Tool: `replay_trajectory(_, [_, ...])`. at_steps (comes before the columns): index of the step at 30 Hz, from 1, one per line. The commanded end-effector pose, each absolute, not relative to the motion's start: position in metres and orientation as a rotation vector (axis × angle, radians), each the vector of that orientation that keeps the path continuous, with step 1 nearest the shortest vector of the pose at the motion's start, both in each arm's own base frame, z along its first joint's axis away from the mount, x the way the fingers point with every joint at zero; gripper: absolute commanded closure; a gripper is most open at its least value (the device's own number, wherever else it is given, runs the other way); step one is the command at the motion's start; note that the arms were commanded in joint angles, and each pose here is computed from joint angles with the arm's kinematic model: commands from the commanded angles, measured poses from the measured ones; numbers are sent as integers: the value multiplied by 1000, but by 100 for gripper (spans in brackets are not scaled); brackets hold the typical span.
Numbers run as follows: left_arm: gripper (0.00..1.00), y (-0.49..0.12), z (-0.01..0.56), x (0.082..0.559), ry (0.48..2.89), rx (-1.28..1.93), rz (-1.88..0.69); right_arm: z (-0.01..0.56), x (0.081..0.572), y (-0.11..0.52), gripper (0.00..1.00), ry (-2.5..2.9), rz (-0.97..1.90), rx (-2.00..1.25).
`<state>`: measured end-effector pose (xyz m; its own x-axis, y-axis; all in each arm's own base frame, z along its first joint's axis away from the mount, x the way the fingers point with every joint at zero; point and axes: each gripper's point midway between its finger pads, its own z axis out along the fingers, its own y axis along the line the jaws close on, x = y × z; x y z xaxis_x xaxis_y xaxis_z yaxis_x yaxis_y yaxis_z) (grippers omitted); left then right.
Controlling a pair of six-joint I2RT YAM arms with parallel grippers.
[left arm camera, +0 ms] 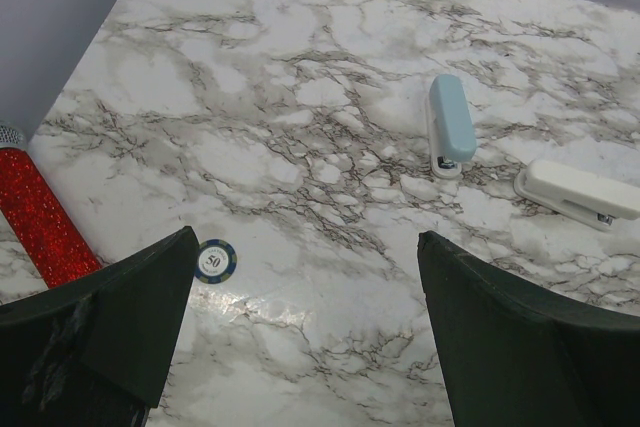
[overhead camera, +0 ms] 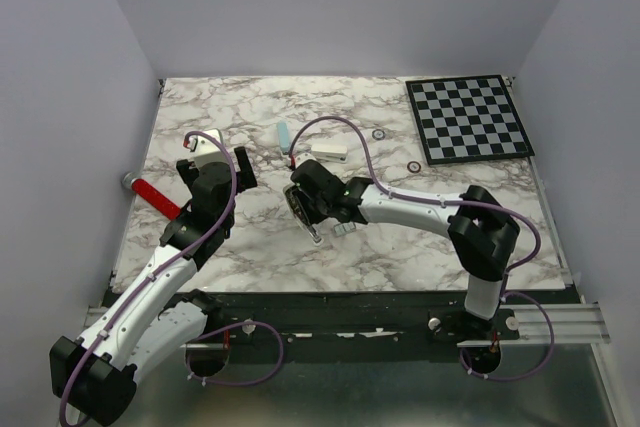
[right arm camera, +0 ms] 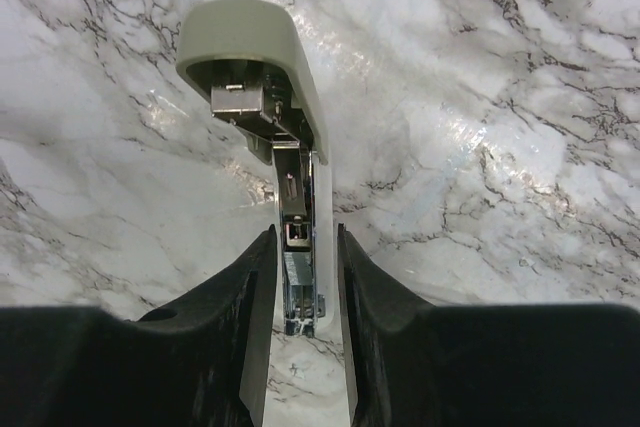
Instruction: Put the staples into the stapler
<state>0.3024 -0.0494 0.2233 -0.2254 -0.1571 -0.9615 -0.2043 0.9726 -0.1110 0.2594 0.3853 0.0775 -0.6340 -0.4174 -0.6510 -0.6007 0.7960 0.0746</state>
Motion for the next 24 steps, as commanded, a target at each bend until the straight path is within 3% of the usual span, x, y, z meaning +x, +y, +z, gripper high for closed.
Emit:
replay_trajectory(1, [1,-49,232,301,1783,-278,30,69,265,385,62,2360,331,-769])
replay_trajectory(14, [1,-51,232,301,1783,-272,22,41,251,367,62,2447,278,-810])
replay_trajectory(24, [1,-54,232,301,1785,-259,4,55,233,351,62,2469,301,-823])
